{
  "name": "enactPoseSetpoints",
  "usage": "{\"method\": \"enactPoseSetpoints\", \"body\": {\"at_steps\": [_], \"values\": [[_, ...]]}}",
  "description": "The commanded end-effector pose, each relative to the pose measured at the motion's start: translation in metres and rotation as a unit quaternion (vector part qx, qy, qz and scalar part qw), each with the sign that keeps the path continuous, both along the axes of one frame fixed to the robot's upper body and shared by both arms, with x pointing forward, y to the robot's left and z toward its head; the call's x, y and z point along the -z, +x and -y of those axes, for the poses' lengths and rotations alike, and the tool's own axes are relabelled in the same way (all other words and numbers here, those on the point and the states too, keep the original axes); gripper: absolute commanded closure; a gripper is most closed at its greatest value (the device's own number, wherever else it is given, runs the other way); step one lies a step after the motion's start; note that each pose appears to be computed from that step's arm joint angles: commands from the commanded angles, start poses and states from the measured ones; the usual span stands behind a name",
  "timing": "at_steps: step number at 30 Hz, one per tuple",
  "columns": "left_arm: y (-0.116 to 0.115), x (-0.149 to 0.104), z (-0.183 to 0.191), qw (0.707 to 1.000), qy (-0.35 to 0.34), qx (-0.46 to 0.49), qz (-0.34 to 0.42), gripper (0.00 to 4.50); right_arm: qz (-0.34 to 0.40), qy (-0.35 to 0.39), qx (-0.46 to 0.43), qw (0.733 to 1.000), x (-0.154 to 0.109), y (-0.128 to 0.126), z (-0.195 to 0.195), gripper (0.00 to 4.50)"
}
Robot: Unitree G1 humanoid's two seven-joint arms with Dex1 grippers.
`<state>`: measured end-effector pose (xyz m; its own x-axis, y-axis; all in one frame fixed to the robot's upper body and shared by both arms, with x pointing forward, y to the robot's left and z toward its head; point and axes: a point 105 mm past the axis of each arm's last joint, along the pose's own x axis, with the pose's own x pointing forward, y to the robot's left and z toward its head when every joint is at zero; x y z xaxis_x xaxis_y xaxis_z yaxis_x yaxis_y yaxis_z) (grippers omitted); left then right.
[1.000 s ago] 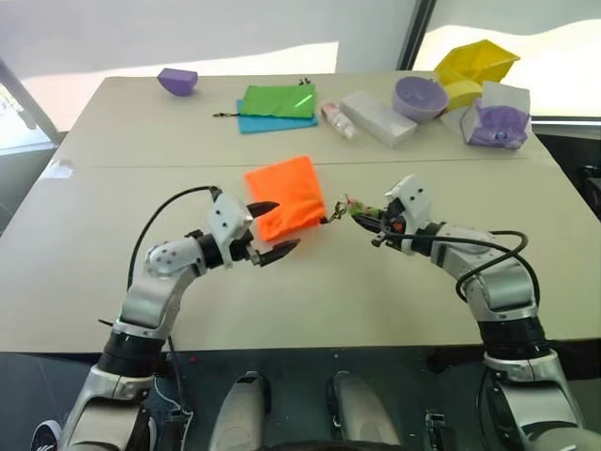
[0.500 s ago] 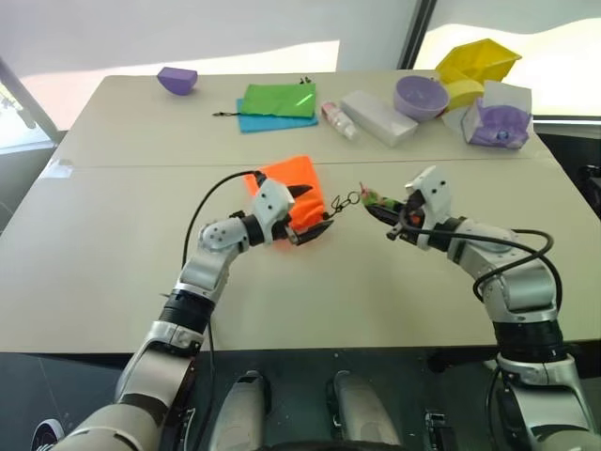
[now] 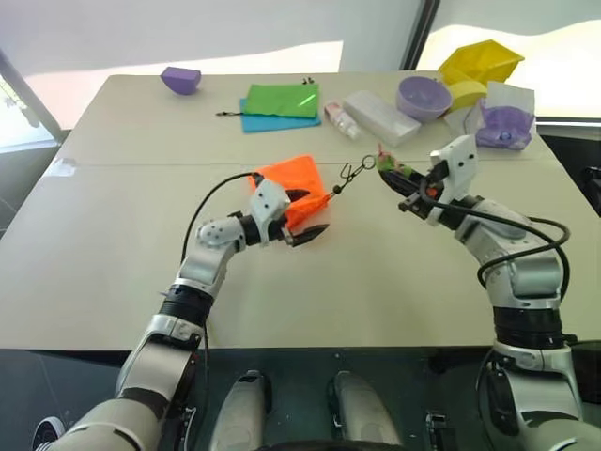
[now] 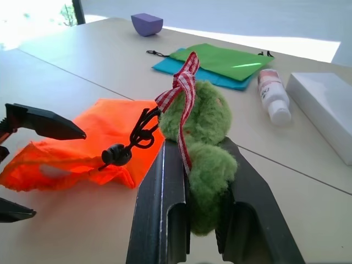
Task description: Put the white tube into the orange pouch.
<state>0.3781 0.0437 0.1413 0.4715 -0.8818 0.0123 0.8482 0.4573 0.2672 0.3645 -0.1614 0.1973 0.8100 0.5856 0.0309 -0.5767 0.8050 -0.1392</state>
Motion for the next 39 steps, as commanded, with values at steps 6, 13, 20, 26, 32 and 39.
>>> {"method": "enactPoseSetpoints", "body": {"at_steps": [6,13,20,26,32,39], "values": [[0.013,-0.023,0.008,0.998,-0.068,-0.009,-0.011,0.18,0.031,-0.004,-0.009,0.999,-0.011,-0.006,-0.006,4.50],[0.008,-0.008,0.019,0.983,-0.115,0.045,-0.138,0.18,0.036,-0.002,-0.014,0.999,-0.015,-0.008,-0.011,4.50],[0.010,-0.007,0.025,0.981,-0.114,0.050,-0.148,0.18,0.035,-0.003,-0.018,0.999,-0.012,-0.009,-0.016,4.50],[0.014,-0.007,0.026,0.982,-0.117,0.041,-0.145,0.18,0.034,-0.004,-0.017,0.999,-0.011,-0.010,-0.016,4.50],[0.018,-0.009,0.034,0.976,-0.143,0.044,-0.158,0.18,0.033,-0.006,-0.021,0.999,-0.009,-0.010,-0.020,4.50],[0.015,-0.003,0.046,0.972,-0.134,0.069,-0.178,0.18,0.034,-0.007,-0.023,0.999,-0.009,-0.010,-0.022,4.50]]}}
